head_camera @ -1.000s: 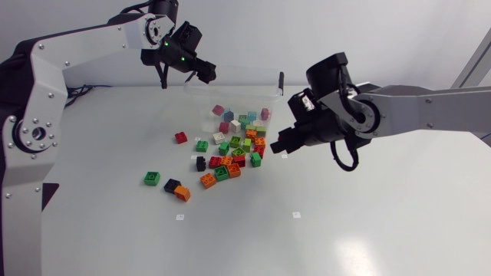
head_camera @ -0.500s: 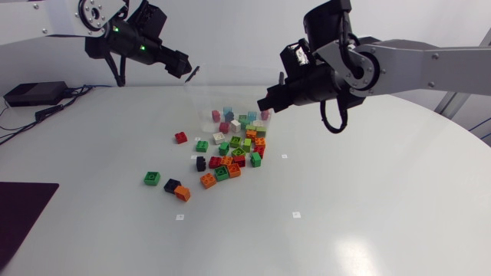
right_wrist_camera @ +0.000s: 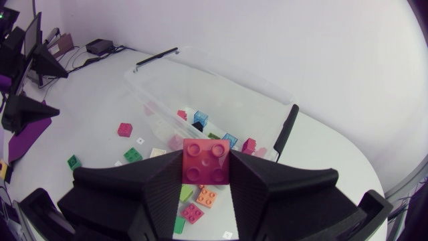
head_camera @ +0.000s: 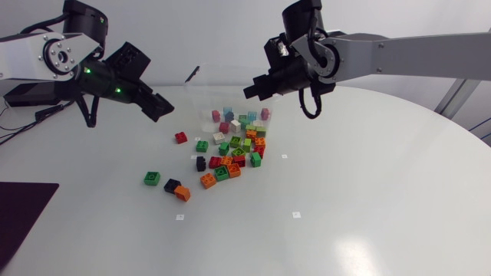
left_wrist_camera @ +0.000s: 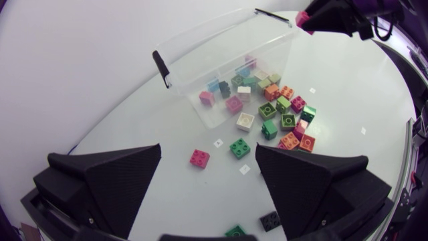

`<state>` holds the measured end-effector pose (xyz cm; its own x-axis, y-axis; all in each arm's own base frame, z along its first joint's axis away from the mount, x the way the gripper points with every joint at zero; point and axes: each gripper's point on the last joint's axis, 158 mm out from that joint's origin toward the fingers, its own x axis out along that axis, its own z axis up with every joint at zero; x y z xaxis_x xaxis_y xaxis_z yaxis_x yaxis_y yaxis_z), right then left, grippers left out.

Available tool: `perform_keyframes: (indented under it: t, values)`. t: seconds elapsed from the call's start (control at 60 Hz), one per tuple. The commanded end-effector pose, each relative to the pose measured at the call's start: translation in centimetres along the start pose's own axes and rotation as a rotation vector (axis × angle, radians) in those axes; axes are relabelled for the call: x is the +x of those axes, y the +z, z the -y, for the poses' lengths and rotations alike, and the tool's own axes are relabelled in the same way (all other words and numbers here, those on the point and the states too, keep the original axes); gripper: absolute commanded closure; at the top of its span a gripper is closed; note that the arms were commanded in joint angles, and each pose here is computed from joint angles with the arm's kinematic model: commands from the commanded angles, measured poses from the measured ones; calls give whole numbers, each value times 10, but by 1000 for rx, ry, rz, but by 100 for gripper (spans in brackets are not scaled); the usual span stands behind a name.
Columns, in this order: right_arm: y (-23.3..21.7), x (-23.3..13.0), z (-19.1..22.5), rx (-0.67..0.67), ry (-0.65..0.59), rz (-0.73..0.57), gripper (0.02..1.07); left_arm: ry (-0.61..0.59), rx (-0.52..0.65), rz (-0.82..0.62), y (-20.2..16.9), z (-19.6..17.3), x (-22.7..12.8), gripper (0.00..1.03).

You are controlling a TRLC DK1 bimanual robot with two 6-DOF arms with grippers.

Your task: Place the duplo bricks in the container

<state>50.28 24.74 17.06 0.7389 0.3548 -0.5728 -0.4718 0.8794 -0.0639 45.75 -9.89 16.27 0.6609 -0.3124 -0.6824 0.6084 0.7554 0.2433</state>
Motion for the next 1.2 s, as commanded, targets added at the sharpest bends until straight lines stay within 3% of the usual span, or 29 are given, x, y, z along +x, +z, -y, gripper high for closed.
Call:
perform_keyframes:
  t: [0.0, 0.4, 0.833, 1.0, 1.083, 1.183]
  values:
    - [6, 12, 7, 34, -10, 17, 76, -20, 46, -7, -14, 8, -2, 5]
    - [14, 42, 26, 53, -36, 38, 76, -140, 128, -72, -78, 35, 11, 5]
    - [35, 68, 35, 57, -66, 81, 75, -227, 212, -121, -119, 65, 13, 5]
    - [48, 72, 39, 53, -90, 105, 21, -264, 269, -134, -132, 80, 13, 5]
    - [58, 65, 38, 52, -92, 125, 14, -294, 307, -142, -140, 91, 13, 5]
    - [65, 48, 36, 49, -90, 135, 14, -322, 366, -147, -147, 99, 16, 5]
